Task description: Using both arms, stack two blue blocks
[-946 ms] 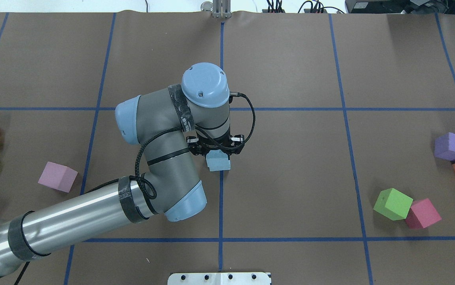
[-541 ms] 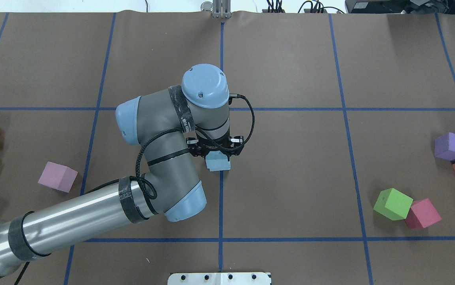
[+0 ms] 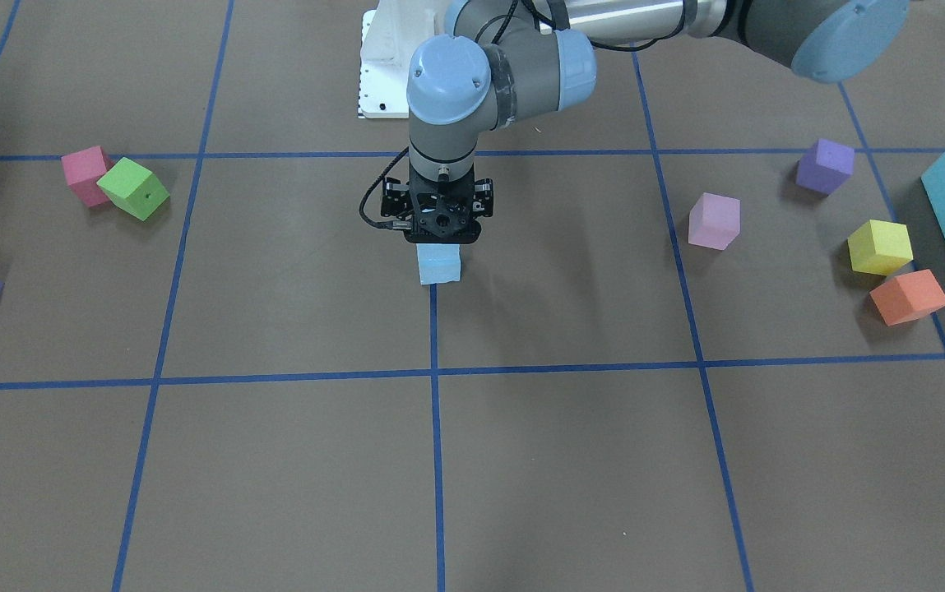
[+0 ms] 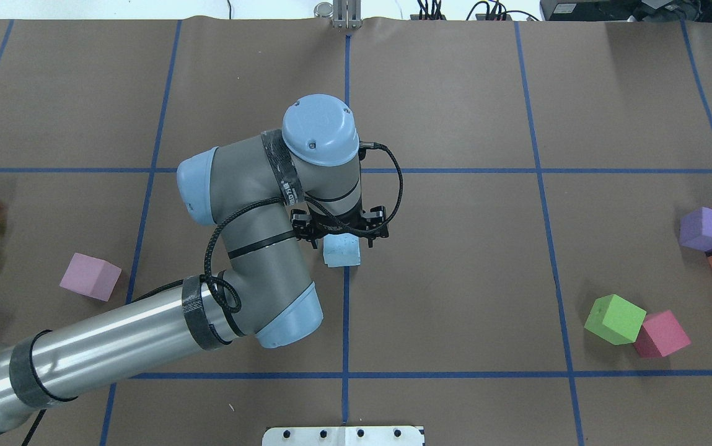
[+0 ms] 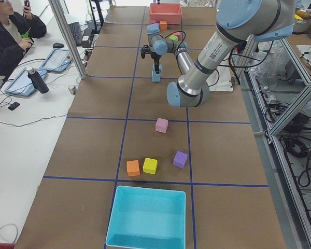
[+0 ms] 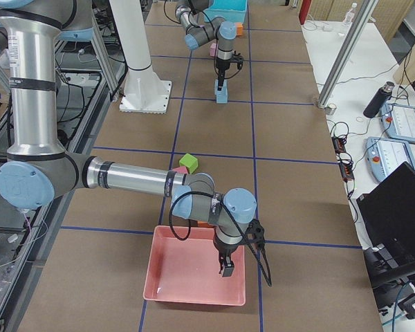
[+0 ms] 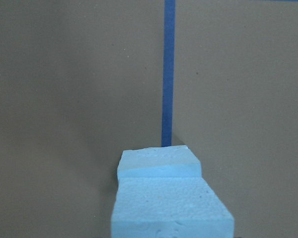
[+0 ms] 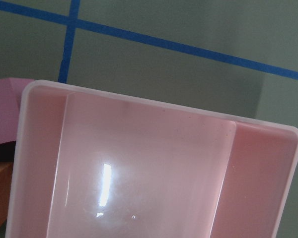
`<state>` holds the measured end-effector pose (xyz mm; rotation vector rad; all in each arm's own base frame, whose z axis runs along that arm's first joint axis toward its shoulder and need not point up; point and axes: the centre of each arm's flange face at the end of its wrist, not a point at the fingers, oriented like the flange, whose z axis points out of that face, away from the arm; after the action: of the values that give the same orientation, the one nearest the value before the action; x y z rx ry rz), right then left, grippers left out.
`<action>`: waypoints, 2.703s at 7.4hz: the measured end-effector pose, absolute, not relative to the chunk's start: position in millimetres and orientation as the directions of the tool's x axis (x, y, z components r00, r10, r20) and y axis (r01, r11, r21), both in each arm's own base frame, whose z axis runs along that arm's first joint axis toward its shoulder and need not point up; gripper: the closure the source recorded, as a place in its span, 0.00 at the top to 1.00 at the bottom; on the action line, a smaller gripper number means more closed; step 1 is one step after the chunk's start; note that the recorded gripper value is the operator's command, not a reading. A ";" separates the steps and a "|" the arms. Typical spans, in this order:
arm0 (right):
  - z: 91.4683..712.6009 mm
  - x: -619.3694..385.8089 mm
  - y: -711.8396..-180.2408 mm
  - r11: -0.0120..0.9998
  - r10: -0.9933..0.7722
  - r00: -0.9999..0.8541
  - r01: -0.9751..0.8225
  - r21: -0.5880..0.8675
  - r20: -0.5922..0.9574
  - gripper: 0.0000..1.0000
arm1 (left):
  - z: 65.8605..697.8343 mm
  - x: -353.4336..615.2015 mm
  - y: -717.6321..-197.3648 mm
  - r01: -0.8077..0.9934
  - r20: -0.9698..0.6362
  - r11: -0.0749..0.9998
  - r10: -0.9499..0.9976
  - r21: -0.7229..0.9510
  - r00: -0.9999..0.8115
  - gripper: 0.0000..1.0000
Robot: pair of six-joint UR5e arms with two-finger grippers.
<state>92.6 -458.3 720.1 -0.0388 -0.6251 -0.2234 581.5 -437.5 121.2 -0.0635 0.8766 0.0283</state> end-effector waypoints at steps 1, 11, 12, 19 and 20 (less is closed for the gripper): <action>720.0 92.5 -458.5 0.975 -0.196 0.788 0.219 0.032 0.584 1.00 | 104.8 562.1 -432.8 -0.046 -0.778 0.998 -0.001 -0.039 0.628 0.98; 716.3 91.5 -462.1 0.975 -0.199 0.780 0.218 0.041 0.594 1.00 | 362.6 123.6 -555.0 -0.208 -0.656 0.954 0.299 0.215 0.693 0.98; 716.9 91.3 -461.5 0.975 -0.198 0.779 0.217 0.040 0.595 1.00 | 415.0 67.7 -549.9 -0.223 -0.654 0.952 0.307 0.212 0.691 0.98; 713.7 91.0 -464.1 0.975 -0.204 0.776 0.218 0.049 0.597 1.00 | 622.3 -64.9 -459.0 -0.102 -0.679 0.992 0.125 0.075 0.723 0.98; 713.4 91.0 -464.5 0.975 -0.205 0.776 0.218 0.051 0.596 1.00 | 625.8 -65.0 -457.6 -0.102 -0.679 0.992 0.122 0.070 0.724 0.98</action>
<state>91.0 -464.5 713.4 -0.0217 -0.6424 -0.2290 -65.0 -457.6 625.8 0.0281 0.7509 0.1239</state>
